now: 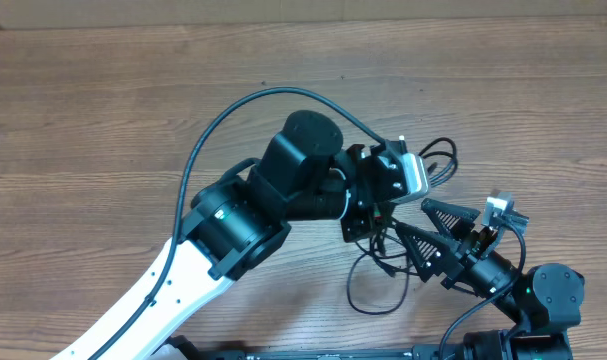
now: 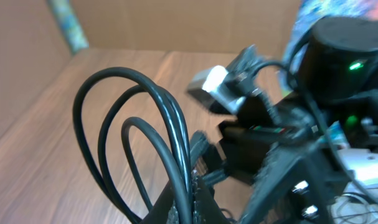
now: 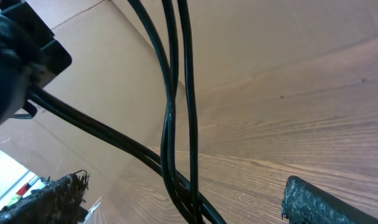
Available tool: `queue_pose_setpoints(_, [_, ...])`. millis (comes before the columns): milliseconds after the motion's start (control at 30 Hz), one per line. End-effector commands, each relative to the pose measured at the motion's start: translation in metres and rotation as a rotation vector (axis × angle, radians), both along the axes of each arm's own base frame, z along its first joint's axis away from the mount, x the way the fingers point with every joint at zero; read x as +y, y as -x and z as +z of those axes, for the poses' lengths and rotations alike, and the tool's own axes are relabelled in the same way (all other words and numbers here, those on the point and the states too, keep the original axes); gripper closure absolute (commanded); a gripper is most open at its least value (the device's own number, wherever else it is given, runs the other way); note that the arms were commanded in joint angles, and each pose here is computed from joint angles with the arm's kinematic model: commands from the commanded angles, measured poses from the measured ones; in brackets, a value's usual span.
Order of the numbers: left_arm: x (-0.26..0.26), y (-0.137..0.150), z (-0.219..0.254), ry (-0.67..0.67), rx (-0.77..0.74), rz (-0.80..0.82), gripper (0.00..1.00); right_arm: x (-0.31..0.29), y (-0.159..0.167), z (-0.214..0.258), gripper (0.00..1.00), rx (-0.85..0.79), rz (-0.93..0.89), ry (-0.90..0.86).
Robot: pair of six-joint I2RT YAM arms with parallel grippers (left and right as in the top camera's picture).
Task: Untangle cables
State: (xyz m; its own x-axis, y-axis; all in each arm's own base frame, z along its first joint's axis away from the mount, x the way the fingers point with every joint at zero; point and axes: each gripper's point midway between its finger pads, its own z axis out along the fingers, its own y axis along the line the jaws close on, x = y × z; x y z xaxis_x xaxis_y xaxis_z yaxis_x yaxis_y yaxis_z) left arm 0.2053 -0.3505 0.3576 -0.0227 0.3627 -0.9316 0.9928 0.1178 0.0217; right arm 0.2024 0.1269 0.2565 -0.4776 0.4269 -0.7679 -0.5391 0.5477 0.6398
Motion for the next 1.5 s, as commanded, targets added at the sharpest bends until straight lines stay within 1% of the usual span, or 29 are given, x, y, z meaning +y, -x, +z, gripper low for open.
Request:
queue_pose_setpoints(0, [-0.007,0.026,0.024,0.098,0.038,-0.16,0.96,-0.015,-0.012,-0.009,0.0,0.043,-0.12,0.009])
queue_pose_setpoints(167, [-0.007,0.037,0.026,0.112,0.089,-0.204,0.96,-0.021,-0.017,-0.012,0.0,0.054,-0.161,0.014])
queue_pose_setpoints(267, [-0.011,0.045,0.027,0.114,0.096,-0.227,0.96,-0.024,-0.019,-0.014,0.0,0.035,-0.184,0.052])
queue_pose_setpoints(367, [-0.015,0.055,0.027,0.113,0.1,-0.257,0.96,-0.041,-0.03,-0.03,0.0,0.104,-0.294,0.074])
queue_pose_setpoints(500, [-0.016,0.076,0.031,0.133,0.126,-0.352,0.96,-0.072,-0.047,-0.061,0.0,0.225,-0.485,0.134])
queue_pose_setpoints(633, [-0.013,0.09,0.036,0.154,0.152,-0.433,0.96,-0.093,-0.059,-0.087,0.0,0.321,-0.601,0.192])
queue_pose_setpoints(667, [-0.012,0.092,0.037,0.157,0.154,-0.44,0.96,-0.097,-0.062,-0.094,0.0,0.348,-0.623,0.208])
queue_pose_setpoints(700, [-0.01,0.093,0.04,0.16,0.148,-0.439,0.96,-0.106,-0.066,-0.115,0.0,0.424,-0.668,0.252])
queue_pose_setpoints(800, [-0.005,0.089,0.044,0.163,0.132,-0.41,0.96,-0.111,-0.068,-0.136,0.0,0.499,-0.689,0.292])
queue_pose_setpoints(900, [0.007,0.062,0.041,0.124,0.095,-0.24,0.96,-0.112,-0.072,-0.156,0.0,0.568,-0.686,0.323])
queue_pose_setpoints(1067, [0.033,0.024,0.033,0.041,0.033,0.039,0.96,-0.111,-0.075,-0.166,0.0,0.601,-0.679,0.332])
queue_pose_setpoints(1133, [0.052,0.001,0.03,-0.009,-0.018,0.21,0.96,-0.111,-0.076,-0.166,0.0,0.599,-0.679,0.33])
queue_pose_setpoints(1200, [0.076,-0.032,0.027,-0.046,-0.025,0.464,0.96,-0.105,-0.077,-0.164,0.0,0.593,-0.647,0.314])
queue_pose_setpoints(1267, [0.086,-0.045,0.025,-0.062,-0.026,0.564,0.96,-0.1,-0.078,-0.162,0.0,0.585,-0.623,0.301])
queue_pose_setpoints(1367, [0.097,-0.054,0.021,-0.092,-0.04,0.641,0.96,-0.093,-0.079,-0.159,0.0,0.574,-0.586,0.285])
queue_pose_setpoints(1467, [0.118,-0.069,0.016,-0.126,-0.044,0.791,0.96,-0.089,-0.079,-0.158,0.0,0.573,-0.565,0.276])
